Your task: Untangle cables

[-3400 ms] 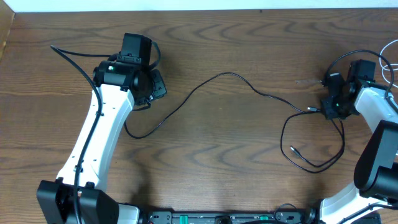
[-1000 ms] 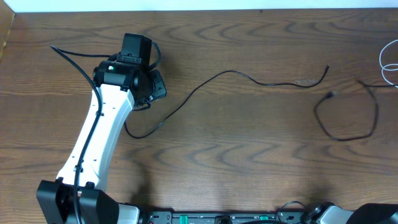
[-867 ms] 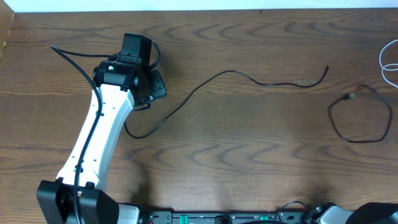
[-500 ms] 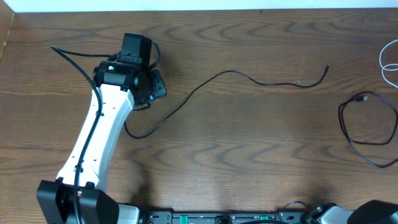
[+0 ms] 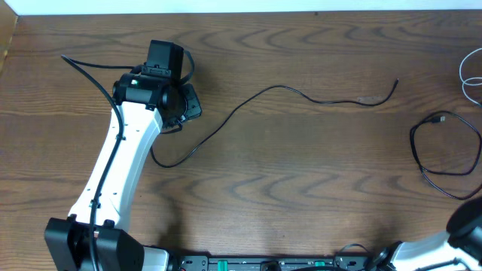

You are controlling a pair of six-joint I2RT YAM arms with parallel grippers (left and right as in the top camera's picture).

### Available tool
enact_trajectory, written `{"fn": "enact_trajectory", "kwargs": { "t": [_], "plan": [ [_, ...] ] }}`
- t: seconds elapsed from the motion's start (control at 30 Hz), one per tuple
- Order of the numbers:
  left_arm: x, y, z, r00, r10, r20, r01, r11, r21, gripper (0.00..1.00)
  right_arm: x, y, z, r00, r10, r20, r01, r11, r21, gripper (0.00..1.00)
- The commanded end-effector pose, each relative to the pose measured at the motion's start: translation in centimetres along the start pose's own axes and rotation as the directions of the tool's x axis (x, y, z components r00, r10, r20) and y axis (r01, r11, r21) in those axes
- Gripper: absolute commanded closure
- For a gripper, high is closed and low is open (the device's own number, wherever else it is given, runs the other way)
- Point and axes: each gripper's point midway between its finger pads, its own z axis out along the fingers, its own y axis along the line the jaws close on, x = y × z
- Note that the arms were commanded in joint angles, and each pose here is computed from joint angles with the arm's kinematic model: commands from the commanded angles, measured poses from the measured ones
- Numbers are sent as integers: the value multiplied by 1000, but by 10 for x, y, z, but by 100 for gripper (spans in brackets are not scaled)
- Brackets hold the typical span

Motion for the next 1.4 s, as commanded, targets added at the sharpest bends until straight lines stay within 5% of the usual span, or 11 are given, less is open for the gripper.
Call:
{"fn": "enact_trajectory", "kwargs": {
  "t": [0.0,0.33,0.9,0.97,1.1,1.37],
  "plan": [
    [1,0,4,1000,-8,-11,8,1000,-7,57,35,17,45,959,-218,-184,222,975,4,53],
    [2,1,3,1000,-8,-12,8,1000,-8,57,89,12,125,858,-303,-415,394,906,152,62],
    [2,1,4,1000,-8,-15,7,1000,-10,57,117,4,170,818,-393,-420,480,869,121,69],
    [2,1,4,1000,-7,-15,7,1000,-10,57,118,3,174,821,-396,-411,480,869,122,72],
    [3,2,4,1000,-8,-19,7,1000,-12,57,108,-8,184,861,-361,-357,446,874,192,99],
    [5,2,3,1000,-8,-24,7,1000,-16,57,49,-43,197,989,-126,-76,144,931,336,99]
  ]
}}
